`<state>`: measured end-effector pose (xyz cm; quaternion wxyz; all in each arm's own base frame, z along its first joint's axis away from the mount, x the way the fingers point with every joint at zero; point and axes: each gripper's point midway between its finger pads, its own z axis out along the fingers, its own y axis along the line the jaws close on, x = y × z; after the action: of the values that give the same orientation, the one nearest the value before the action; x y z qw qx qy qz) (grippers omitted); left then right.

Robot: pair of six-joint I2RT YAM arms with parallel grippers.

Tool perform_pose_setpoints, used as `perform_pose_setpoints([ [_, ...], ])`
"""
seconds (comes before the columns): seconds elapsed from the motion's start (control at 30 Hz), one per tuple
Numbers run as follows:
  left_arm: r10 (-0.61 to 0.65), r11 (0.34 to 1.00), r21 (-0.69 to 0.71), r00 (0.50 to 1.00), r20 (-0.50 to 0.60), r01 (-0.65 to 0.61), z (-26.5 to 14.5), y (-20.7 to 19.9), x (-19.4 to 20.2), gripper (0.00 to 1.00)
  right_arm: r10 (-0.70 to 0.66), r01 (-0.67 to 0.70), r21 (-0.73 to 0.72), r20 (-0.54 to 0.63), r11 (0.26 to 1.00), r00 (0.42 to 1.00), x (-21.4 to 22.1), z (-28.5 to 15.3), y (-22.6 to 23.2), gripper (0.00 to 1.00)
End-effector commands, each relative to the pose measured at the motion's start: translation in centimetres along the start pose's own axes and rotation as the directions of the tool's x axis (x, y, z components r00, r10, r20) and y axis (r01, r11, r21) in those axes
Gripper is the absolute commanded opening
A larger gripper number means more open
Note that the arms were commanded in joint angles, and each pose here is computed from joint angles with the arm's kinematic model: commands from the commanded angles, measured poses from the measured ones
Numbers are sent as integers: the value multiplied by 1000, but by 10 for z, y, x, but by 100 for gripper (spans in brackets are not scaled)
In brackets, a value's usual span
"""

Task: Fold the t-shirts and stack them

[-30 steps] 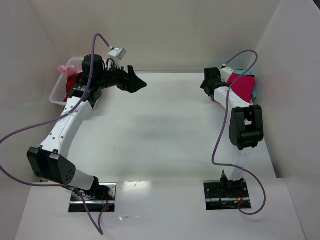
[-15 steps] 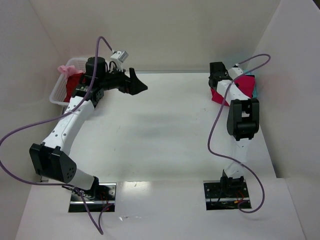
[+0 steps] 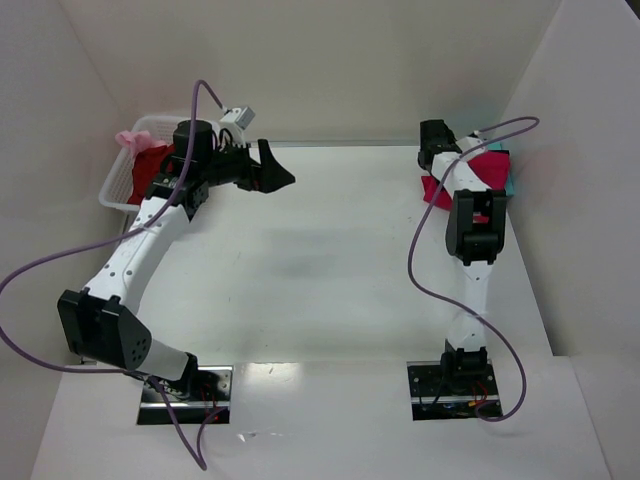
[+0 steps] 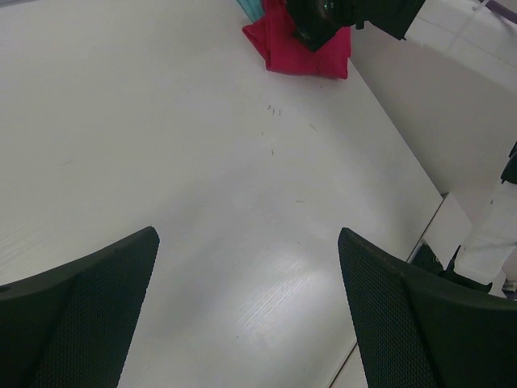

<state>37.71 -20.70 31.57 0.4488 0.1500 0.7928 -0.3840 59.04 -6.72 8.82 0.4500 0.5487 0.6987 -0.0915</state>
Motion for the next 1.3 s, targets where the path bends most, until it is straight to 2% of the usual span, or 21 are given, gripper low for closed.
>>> perform_pose_setpoints([
  [0.0,-8,1000,-7,999,42,8,-8,-8,-7,100,-31,29,49,35,998,999,-11,13,-16,100],
  [0.13,-17,1000,-3,998,58,17,-5,-10,-6,100,-81,76,57,76,995,994,-25,15,-18,100],
  [0.23,-32,999,-5,998,50,32,-3,-7,0,100,-91,91,10,120,996,989,-42,14,-10,100],
  [0.37,-33,999,-6,998,49,33,-4,-6,4,100,-101,106,-30,136,994,986,-68,23,0,100],
  [0.47,-27,1000,-3,998,57,27,-7,-7,8,100,-163,168,-22,134,986,977,-75,27,-1,100],
  [0.53,-29,1000,9,998,63,29,-12,-13,7,100,-141,154,-75,162,985,977,-96,8,12,100],
  [0.7,-10,1000,19,996,91,8,-24,-22,6,100,-168,203,-216,170,955,971,-108,-28,18,100],
  [1.0,33,999,16,990,141,-35,-53,-37,15,100,-155,220,-256,253,941,955,-132,-94,17,100],
  [1.13,72,997,-20,989,127,-70,-63,-35,25,100,-186,242,-208,254,948,949,-123,-80,9,92],
  [1.2,100,995,-33,985,144,-97,-70,-38,22,100,-172,219,-187,238,958,956,-119,-72,11,76],
  [1.23,112,993,-39,984,139,-107,-70,-37,26,100,-207,243,-166,207,956,956,-101,-62,9,69],
  [1.27,109,994,-44,987,121,-105,-69,-34,33,100,-182,217,-160,206,963,962,-102,-60,13,57],
])
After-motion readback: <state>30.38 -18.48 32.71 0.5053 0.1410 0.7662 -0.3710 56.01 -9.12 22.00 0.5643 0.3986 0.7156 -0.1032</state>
